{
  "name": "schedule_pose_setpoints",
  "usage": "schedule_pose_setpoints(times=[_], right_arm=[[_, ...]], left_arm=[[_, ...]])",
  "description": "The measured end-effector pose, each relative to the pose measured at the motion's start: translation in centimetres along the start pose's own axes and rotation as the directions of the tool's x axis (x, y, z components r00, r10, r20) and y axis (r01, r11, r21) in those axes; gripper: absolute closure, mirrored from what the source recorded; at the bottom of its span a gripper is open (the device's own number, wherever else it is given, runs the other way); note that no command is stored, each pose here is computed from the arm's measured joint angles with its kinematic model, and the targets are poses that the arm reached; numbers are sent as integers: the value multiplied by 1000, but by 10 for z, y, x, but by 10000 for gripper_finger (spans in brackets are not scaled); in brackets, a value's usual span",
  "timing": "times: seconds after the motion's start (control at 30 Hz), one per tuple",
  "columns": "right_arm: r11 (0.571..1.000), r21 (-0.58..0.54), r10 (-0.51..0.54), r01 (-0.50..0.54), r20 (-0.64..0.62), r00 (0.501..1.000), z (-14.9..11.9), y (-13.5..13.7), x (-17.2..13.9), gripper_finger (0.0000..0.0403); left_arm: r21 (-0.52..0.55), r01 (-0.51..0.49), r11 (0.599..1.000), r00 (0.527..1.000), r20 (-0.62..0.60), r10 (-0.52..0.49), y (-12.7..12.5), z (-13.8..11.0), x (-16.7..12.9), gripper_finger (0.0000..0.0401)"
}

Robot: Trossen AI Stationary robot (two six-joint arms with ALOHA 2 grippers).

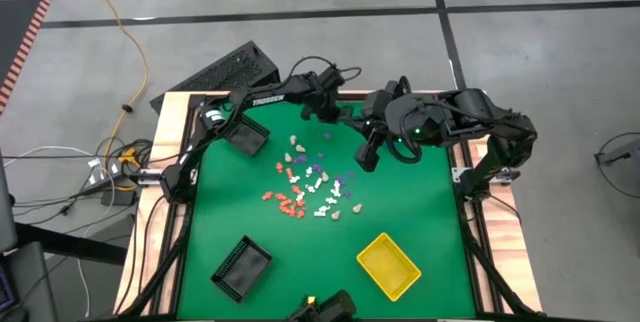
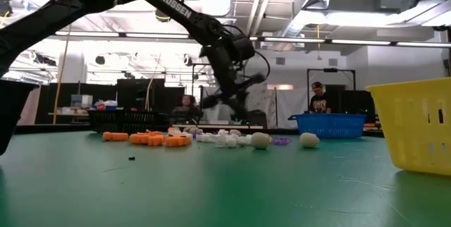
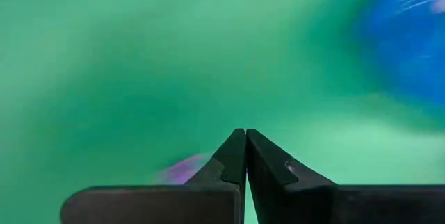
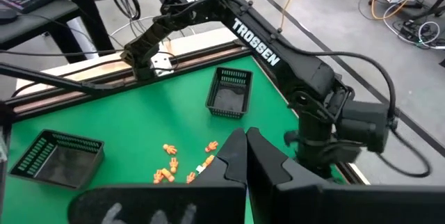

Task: Sort Halloween decoration
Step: Put the purple spider toy into the top black basket

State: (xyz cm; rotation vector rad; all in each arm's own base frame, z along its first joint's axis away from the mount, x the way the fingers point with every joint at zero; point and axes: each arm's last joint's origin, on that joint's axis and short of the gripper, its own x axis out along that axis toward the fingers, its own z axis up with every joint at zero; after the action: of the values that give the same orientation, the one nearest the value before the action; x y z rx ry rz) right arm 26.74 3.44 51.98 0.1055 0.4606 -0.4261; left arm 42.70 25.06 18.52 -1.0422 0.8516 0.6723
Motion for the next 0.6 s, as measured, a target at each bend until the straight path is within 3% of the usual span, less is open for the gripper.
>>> schedule_pose_setpoints(times=[0.13, 0.3, 0.43, 0.53, 0.6], right_arm=[[1000, -8, -9, 9, 6, 1000, -1, 3, -2, 382], [999, -17, -41, 41, 21, 999, -2, 6, -5, 382], [999, -22, -42, 43, 28, 999, -3, 9, -7, 382], [998, -25, -53, 54, 36, 998, -4, 11, -9, 382], [997, -21, -67, 68, 43, 997, -4, 12, -10, 382]], left_arm=[[168, -233, 958, 972, 23, 233, 10, -7, -9, 401], [358, -355, 864, 934, 110, 339, 7, -11, -9, 401], [550, -406, 730, 906, 136, 402, 2, -20, -8, 401], [711, -315, 629, 930, 97, 356, -4, -26, -5, 401], [810, -271, 520, 932, 86, 352, -8, -31, -4, 401]])
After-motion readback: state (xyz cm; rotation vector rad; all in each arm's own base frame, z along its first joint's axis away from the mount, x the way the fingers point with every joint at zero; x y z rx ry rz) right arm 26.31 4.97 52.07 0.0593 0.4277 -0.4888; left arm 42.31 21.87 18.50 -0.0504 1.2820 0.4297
